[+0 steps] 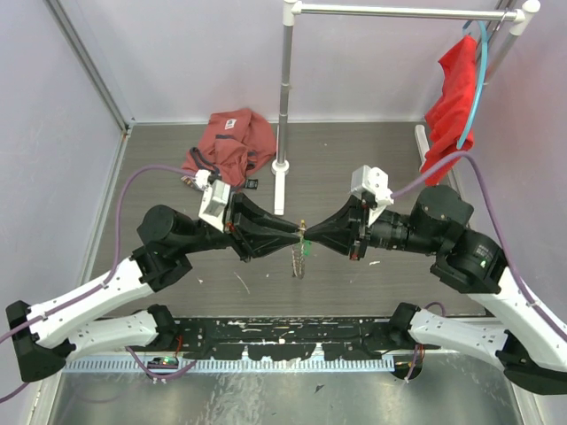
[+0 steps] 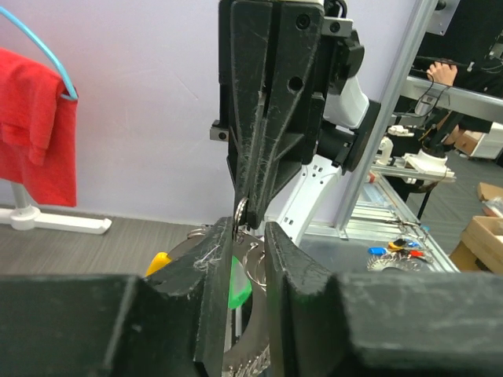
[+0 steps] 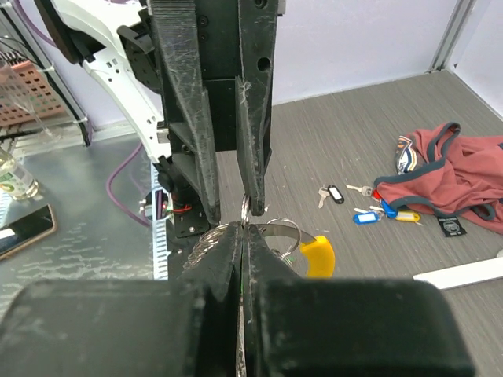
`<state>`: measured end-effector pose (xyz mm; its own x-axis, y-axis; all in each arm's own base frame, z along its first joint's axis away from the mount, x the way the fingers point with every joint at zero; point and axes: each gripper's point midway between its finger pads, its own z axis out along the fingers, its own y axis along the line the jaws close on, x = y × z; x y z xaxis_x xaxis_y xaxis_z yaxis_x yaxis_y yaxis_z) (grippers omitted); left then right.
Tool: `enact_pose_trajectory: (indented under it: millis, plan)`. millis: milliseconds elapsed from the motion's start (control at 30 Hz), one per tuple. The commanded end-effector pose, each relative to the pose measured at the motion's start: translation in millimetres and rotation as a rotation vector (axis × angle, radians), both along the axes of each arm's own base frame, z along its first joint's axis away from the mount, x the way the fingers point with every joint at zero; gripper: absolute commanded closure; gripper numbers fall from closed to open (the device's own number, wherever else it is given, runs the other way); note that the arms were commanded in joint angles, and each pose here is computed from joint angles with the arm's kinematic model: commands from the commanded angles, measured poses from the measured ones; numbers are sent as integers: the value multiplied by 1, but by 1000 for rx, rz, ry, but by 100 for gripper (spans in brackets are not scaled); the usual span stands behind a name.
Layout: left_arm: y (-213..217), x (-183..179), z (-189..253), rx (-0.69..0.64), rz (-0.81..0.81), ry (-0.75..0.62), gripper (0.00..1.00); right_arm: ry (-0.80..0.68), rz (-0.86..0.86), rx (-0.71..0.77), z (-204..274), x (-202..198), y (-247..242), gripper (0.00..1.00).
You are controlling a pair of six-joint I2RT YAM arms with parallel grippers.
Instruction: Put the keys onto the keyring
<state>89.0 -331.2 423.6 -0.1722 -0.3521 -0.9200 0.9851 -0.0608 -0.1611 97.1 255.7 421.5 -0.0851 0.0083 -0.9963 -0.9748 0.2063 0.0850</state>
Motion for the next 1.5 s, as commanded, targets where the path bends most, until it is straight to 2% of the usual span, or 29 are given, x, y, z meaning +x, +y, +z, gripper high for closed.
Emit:
enact_pose_trajectory:
  millis: [0, 200, 367, 700, 867, 1267, 1367, 1467]
  plan:
    - [11, -10, 15, 38, -4, -86, 67, -58, -14, -104, 16, -2, -15, 99]
    - [16, -4, 6, 124, 54, -132, 61, 34, -43, -309, -12, 3, -25, 99]
    - [9, 6, -7, 210, 75, -122, 59, 77, -38, -372, -27, 6, -22, 99]
    - [-14, -5, -34, 341, -91, -141, 59, 84, -11, -387, -34, 5, -18, 99]
    - [-16, 1, -47, 406, -81, -155, 59, 85, 7, -385, -35, 2, -16, 99]
    - [-20, 4, -46, 407, -79, -152, 60, 87, 41, -371, -37, 1, -9, 99]
    - [-21, 3, -46, 407, -86, -152, 64, 81, 35, -352, -34, 2, -7, 99]
    - [-21, 2, -47, 409, -96, -148, 76, 77, 31, -338, -32, 3, -6, 99]
